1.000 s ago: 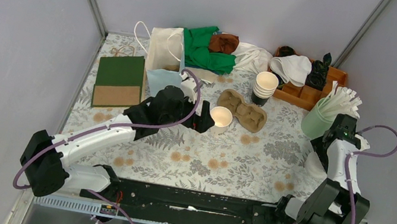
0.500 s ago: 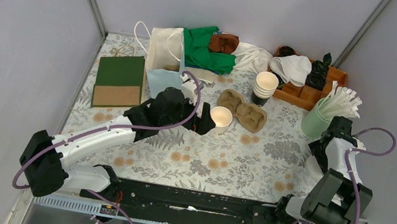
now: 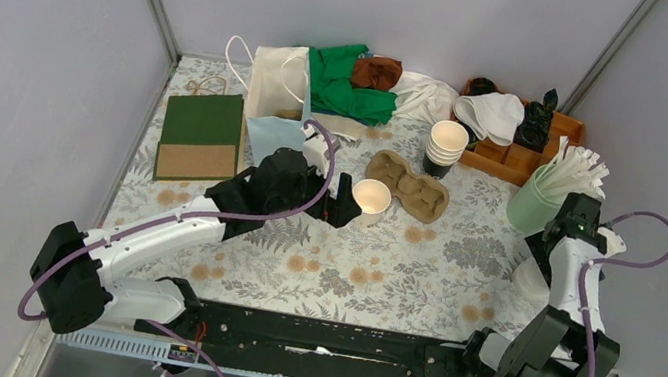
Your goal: Pack the takeout coffee
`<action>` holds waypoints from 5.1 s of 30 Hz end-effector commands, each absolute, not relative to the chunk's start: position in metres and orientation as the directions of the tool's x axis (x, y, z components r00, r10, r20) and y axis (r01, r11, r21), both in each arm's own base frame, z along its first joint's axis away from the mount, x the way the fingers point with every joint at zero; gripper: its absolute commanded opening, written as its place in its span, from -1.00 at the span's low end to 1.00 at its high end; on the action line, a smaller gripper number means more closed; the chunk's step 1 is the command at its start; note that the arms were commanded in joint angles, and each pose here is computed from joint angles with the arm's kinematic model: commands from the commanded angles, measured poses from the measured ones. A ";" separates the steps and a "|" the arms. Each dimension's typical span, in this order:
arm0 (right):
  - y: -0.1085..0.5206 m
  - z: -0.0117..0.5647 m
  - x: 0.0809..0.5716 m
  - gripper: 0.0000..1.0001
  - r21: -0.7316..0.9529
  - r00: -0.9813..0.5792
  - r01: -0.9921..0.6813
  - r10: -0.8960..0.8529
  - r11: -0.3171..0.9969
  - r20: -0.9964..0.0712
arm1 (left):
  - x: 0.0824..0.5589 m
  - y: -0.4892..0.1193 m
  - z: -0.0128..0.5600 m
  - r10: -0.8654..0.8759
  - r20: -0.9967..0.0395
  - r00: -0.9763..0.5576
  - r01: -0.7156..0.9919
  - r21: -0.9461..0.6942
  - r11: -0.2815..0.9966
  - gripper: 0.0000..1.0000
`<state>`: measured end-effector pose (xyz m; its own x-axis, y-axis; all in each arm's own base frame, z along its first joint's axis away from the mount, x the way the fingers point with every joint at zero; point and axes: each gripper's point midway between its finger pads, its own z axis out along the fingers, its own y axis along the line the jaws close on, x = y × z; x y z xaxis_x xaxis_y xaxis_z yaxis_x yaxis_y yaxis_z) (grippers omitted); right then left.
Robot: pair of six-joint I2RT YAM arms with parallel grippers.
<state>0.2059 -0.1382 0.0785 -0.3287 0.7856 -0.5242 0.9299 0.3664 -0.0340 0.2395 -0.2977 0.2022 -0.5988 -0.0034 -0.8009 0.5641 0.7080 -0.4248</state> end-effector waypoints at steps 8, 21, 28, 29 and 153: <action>-0.098 0.118 0.237 0.75 0.040 -0.423 0.852 0.732 0.522 -0.534 | 0.242 -0.300 0.221 -0.050 -0.829 -0.557 0.580 -0.432 0.691 0.98; 0.053 0.166 0.268 0.62 0.211 -0.673 0.505 0.535 0.837 -0.510 | 0.248 -0.298 0.217 -0.116 -0.815 -0.567 0.532 -0.470 0.705 0.98; 0.154 0.184 0.281 0.62 0.278 -0.812 0.222 0.335 0.935 -0.478 | 0.258 -0.301 0.219 -0.148 -0.807 -0.571 0.508 -0.489 0.709 0.98; 0.165 0.186 0.285 0.62 0.288 -0.823 0.192 0.314 0.938 -0.473 | 0.260 -0.301 0.218 -0.151 -0.804 -0.576 0.500 -0.493 0.712 0.98; 0.214 0.175 0.318 -0.02 0.500 -0.780 -0.140 0.217 0.855 -0.588 | 0.316 -0.304 0.177 -0.257 -0.755 -0.603 0.320 -0.524 0.789 -0.55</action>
